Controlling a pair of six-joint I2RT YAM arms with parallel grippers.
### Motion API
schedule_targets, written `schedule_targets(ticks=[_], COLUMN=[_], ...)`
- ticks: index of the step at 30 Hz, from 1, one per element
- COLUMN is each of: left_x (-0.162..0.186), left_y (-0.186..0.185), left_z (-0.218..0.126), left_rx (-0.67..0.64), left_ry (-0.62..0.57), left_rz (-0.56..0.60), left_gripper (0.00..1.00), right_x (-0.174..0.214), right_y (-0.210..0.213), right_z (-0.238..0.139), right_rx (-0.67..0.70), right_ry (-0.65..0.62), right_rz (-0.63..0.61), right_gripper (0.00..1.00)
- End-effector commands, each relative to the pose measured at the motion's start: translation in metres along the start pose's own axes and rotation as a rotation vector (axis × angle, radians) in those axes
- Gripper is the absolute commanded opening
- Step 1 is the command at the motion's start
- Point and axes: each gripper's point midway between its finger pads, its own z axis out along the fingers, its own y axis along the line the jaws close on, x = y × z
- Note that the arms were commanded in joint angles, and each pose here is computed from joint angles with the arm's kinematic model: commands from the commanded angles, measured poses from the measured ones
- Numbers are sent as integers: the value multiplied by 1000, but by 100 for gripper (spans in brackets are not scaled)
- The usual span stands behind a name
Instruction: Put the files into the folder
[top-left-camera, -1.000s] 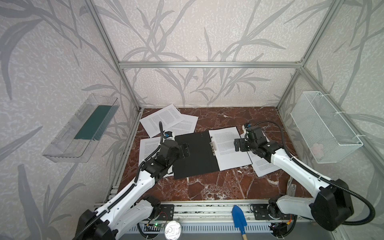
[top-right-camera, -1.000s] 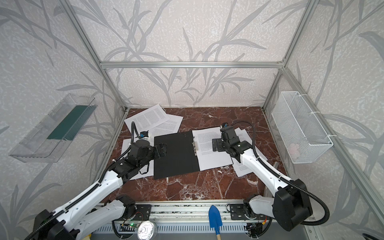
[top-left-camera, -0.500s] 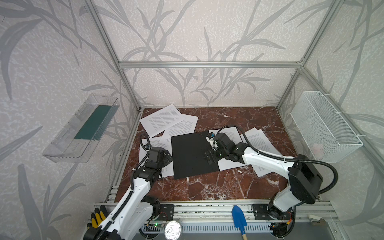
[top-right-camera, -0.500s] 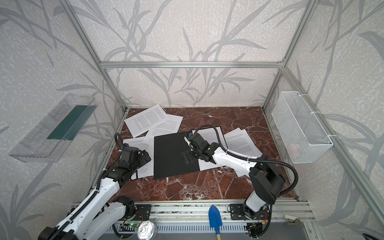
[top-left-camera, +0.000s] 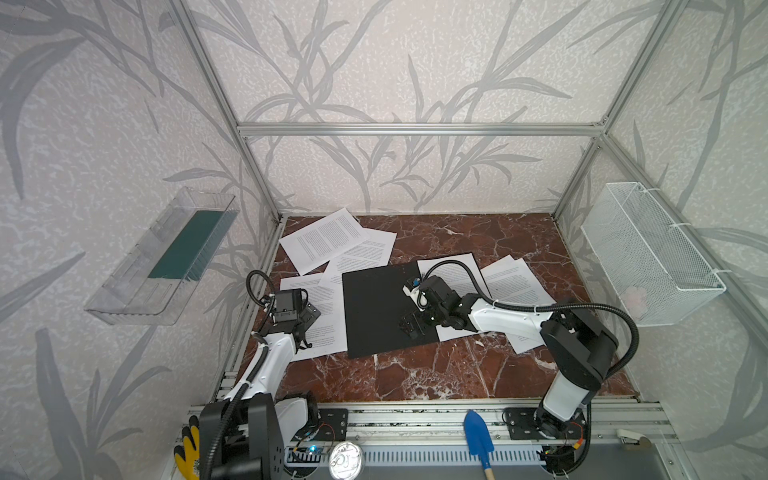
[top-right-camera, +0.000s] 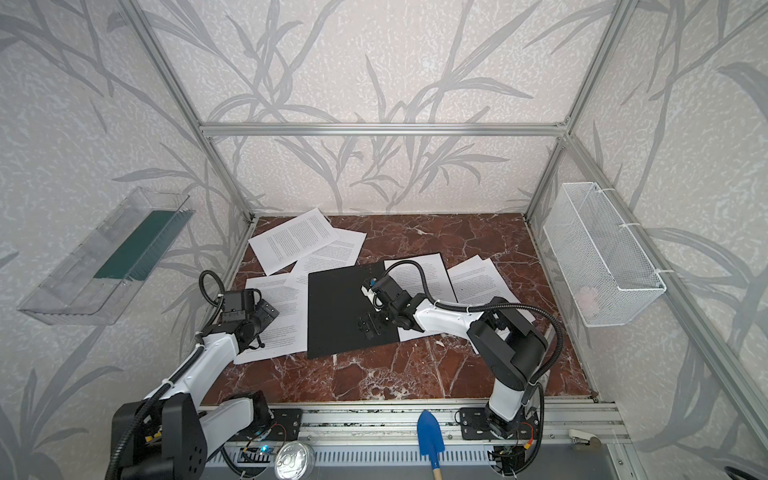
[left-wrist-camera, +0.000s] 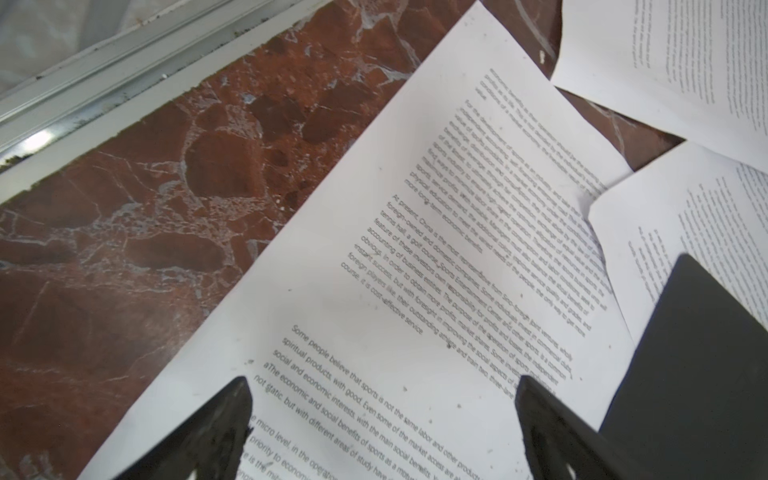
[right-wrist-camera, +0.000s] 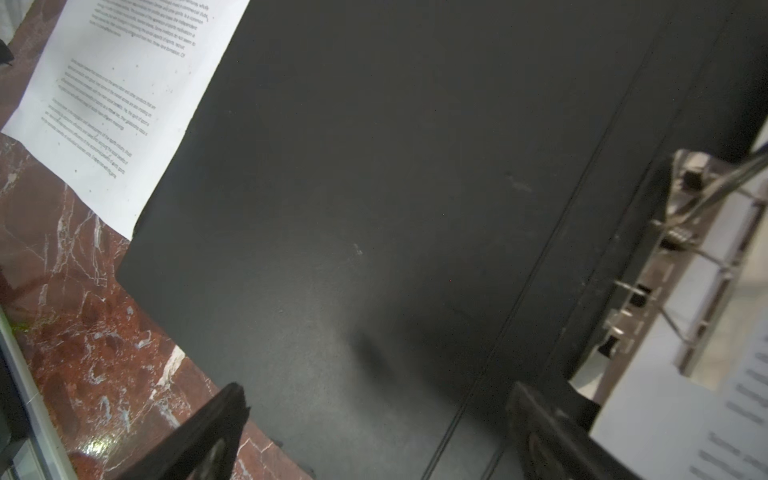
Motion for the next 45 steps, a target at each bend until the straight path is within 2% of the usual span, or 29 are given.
schedule_targets(ticks=[1, 11, 17, 24, 30, 37, 45], left_x=[-6, -18, -18, -3, 5, 21, 20], left_y=[8, 42, 55, 53, 26, 4, -19], left_z=[6, 21, 30, 45, 48, 47, 14], left_rx=[-12, -36, -28, 1, 125, 273, 472], left_ry=[-12, -44, -25, 90, 192, 273, 250], left_rz=[-82, -302, -383, -447, -430, -477, -475], left_gripper=[99, 99, 99, 98, 93, 87, 85], right_x=[-2, 7, 12, 16, 17, 18, 18], right_y=[12, 14, 14, 14, 14, 13, 15], right_z=[8, 19, 26, 34, 34, 34, 37], right_rx=[-56, -57, -66, -76, -74, -68, -77], right_ry=[-9, 34, 57, 81, 87, 95, 109], right_rz=[-16, -31, -26, -15, -15, -21, -20], right_gripper=[98, 99, 99, 98, 98, 98, 98])
